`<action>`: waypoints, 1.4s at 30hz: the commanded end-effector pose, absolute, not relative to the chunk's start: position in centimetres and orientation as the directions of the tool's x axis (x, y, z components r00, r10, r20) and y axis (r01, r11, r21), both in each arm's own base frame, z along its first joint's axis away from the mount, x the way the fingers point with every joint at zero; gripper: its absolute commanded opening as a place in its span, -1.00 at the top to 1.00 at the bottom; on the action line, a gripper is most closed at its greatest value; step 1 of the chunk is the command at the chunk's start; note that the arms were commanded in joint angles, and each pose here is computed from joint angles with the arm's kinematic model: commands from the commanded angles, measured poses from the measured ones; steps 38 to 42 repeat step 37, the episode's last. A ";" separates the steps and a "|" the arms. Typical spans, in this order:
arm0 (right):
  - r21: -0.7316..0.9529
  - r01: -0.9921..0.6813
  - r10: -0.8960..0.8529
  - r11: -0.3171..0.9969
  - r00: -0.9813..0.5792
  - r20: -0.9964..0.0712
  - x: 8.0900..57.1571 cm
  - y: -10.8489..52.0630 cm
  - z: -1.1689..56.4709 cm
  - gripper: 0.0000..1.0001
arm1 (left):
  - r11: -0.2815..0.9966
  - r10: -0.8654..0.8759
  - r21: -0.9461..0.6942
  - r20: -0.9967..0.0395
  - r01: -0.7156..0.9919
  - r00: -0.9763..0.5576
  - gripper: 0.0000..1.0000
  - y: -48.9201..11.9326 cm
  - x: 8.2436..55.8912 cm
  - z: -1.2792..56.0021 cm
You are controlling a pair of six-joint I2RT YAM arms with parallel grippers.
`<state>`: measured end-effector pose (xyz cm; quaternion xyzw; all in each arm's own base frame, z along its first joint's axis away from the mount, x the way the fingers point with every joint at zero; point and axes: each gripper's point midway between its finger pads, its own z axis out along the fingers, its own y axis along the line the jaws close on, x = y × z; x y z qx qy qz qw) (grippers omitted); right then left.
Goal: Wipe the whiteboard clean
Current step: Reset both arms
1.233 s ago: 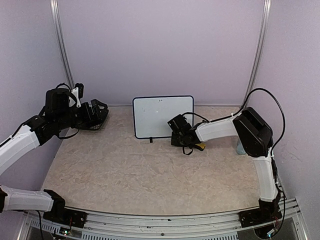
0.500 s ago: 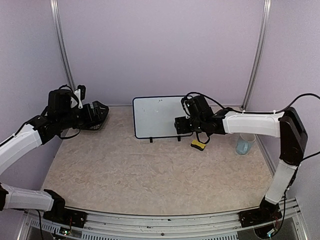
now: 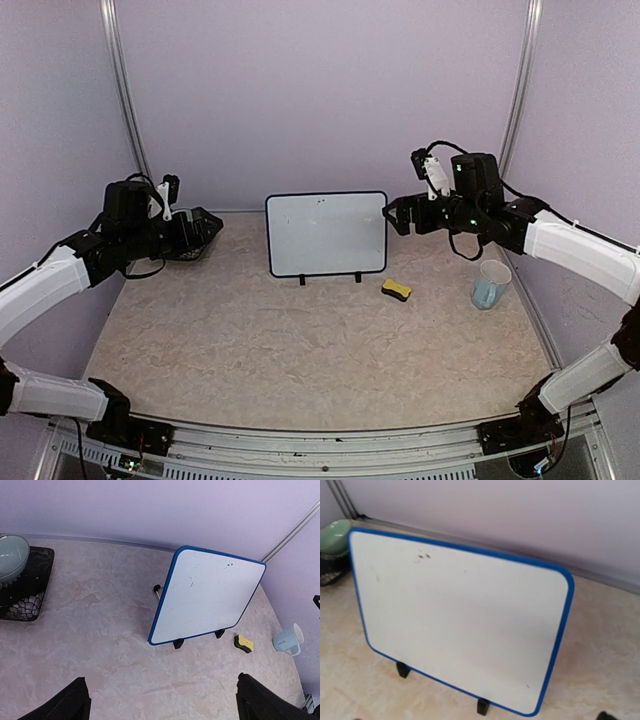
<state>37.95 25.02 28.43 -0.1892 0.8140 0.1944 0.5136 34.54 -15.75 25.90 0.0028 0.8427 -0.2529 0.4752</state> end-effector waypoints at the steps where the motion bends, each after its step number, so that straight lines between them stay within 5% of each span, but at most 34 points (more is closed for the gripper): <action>1: 0.087 -0.538 -0.166 0.838 -0.404 -0.900 36.2 23.8 28.5 -1.00 | 0.876 -0.199 -0.397 -0.815 0.273 -0.545 -0.98 -15.7 34.3 25.9; 11: 0.047 -0.447 -0.127 0.894 -0.352 -0.927 34.6 20.3 31.6 -1.00 | 0.909 -0.112 -0.276 -0.883 0.312 -0.455 -0.97 -15.1 34.5 29.2; 42: 0.015 -0.337 -0.052 0.942 -0.191 -0.980 34.1 16.7 35.3 -1.00 | 0.903 -0.186 -0.311 -0.905 0.296 -0.382 -0.97 -13.2 34.7 28.3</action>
